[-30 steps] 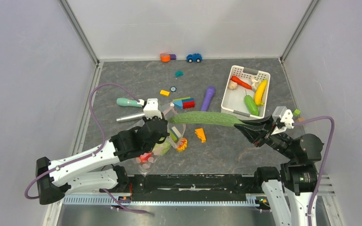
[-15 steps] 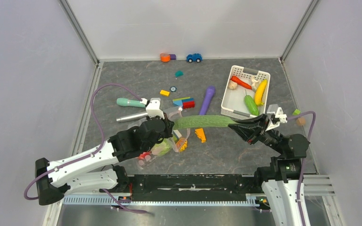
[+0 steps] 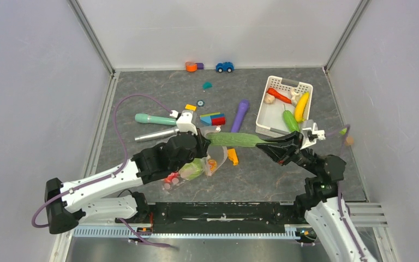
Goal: Place the food in the zip-top bag and seal the zipper
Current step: Place the fake vegetable in the zipper food storage bag.
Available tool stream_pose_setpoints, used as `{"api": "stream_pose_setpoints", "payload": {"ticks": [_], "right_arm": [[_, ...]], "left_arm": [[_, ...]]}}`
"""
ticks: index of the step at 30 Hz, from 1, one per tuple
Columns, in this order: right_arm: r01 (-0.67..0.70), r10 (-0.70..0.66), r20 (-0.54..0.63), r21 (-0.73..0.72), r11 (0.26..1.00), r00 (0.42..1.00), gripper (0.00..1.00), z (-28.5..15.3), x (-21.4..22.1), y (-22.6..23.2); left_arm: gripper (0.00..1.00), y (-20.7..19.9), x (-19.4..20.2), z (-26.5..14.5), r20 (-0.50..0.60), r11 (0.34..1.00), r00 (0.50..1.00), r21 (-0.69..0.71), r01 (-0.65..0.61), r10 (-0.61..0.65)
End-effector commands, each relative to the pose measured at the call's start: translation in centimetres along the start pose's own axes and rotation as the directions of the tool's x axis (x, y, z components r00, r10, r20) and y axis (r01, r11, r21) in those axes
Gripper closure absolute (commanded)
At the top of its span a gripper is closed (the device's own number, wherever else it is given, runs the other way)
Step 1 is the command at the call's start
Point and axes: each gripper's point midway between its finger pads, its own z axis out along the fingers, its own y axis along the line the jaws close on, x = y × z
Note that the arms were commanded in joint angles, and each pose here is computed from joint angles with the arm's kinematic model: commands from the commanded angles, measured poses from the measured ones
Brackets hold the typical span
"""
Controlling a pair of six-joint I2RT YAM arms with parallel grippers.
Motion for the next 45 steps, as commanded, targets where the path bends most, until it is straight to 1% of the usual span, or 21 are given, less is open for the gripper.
{"api": "stream_pose_setpoints", "payload": {"ticks": [1,5,8,13,20,23,26,32,35,39,41,42,45], "right_arm": [[0.026,-0.024,0.04,-0.042,0.999,0.999,1.0,2.3,-0.1,0.8],[0.008,-0.011,-0.056,-0.043,0.999,0.998,1.0,5.2,3.4,1.2],[0.035,-0.035,-0.08,0.002,0.999,0.996,1.0,6.7,5.0,1.0],[0.06,-0.05,-0.156,0.062,0.996,0.987,1.0,8.8,8.4,1.1],[0.057,-0.053,-0.255,0.009,0.998,0.966,1.0,11.3,12.3,3.4],[0.06,-0.054,-0.269,0.014,0.998,0.962,1.0,12.0,13.0,3.5],[0.059,-0.035,-0.292,0.073,0.996,0.956,1.0,12.4,13.7,2.5],[0.088,-0.007,-0.407,0.18,0.98,0.913,0.98,11.0,17.0,0.2],[0.096,0.004,-0.44,0.205,0.974,0.898,0.93,10.2,18.2,-0.4],[0.08,0.022,-0.455,0.203,0.976,0.89,0.85,10.1,19.0,-0.3],[0.066,0.02,-0.45,0.177,0.982,0.893,0.78,10.3,18.9,0.2],[0.06,0.017,-0.443,0.159,0.985,0.897,0.73,10.5,18.7,0.6],[0.036,-0.011,-0.425,0.051,0.998,0.905,0.59,11.1,17.9,2.5]], "left_arm": [[0.98,-4.2,-3.7,-0.1,0.067,0.986,0.989,0.116,0.12,-0.128],[0.98,-5.7,-4.3,0.3,0.061,0.981,0.989,0.148,0.125,-0.135],[0.98,-6.2,-4.4,0.4,0.057,0.978,0.988,0.163,0.131,-0.141],[0.98,-6.4,-4.7,0.5,0.069,0.976,0.986,0.169,0.136,-0.149],[0.98,-7.0,-4.7,0.3,0.062,0.969,0.986,0.204,0.138,-0.153],[0.98,-7.3,-4.6,0.0,0.049,0.965,0.988,0.228,0.13,-0.145],[0.98,-7.5,-4.5,-0.3,0.045,0.962,0.989,0.243,0.126,-0.141],[0.98,-6.0,-5.1,-0.8,0.088,0.97,0.984,0.205,0.132,-0.153],[0.98,-5.4,-5.3,-1.0,0.109,0.971,0.98,0.192,0.141,-0.164],[0.98,-4.7,-5.8,-1.4,0.131,0.974,0.976,0.17,0.151,-0.174],[0.98,-4.1,-6.0,-1.5,0.144,0.976,0.973,0.149,0.159,-0.181],[0.98,-3.8,-6.0,-1.6,0.15,0.977,0.972,0.14,0.162,-0.183],[0.98,-3.0,-6.3,-1.8,0.171,0.978,0.967,0.115,0.172,-0.19]]}}
